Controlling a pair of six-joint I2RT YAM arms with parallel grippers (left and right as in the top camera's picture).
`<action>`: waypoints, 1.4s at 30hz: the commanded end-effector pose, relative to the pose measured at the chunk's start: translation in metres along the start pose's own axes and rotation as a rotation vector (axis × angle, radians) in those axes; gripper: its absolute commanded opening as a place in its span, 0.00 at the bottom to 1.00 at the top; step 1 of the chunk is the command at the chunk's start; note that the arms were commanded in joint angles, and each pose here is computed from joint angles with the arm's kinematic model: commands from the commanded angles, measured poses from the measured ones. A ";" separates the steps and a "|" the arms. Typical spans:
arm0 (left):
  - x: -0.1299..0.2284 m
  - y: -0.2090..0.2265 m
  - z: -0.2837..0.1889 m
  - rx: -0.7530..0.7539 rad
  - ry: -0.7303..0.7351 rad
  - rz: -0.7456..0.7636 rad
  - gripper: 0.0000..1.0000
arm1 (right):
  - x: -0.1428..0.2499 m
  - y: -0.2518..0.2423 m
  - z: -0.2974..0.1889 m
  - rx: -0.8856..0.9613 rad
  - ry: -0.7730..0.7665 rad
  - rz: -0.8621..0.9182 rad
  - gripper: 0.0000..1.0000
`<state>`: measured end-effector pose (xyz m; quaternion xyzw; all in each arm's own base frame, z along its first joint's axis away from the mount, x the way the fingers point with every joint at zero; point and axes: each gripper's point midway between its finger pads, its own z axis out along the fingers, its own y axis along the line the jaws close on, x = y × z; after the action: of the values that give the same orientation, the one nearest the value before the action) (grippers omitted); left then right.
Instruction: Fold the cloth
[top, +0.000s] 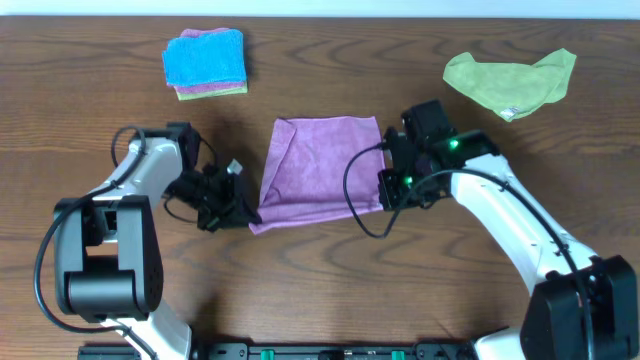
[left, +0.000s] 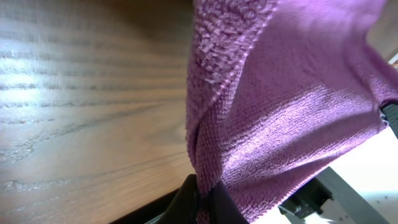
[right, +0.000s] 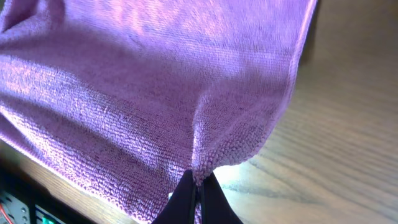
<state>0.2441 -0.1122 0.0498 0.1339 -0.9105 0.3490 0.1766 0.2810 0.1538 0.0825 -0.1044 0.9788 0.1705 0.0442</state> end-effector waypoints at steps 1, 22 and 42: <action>0.006 0.036 0.004 -0.130 0.003 -0.005 0.06 | 0.012 -0.030 -0.002 0.130 -0.019 0.044 0.02; 0.020 0.065 0.013 -0.233 0.042 0.011 0.28 | 0.035 -0.025 -0.024 0.108 -0.121 0.006 0.57; -0.010 -0.009 -0.027 -0.048 -0.040 0.087 0.90 | -0.034 0.067 -0.001 -0.207 -0.329 -0.183 0.76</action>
<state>0.2486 -0.0912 0.0541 0.0994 -0.9345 0.2987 0.1659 0.3047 0.2026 0.1229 -0.1689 0.9234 0.2503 0.2369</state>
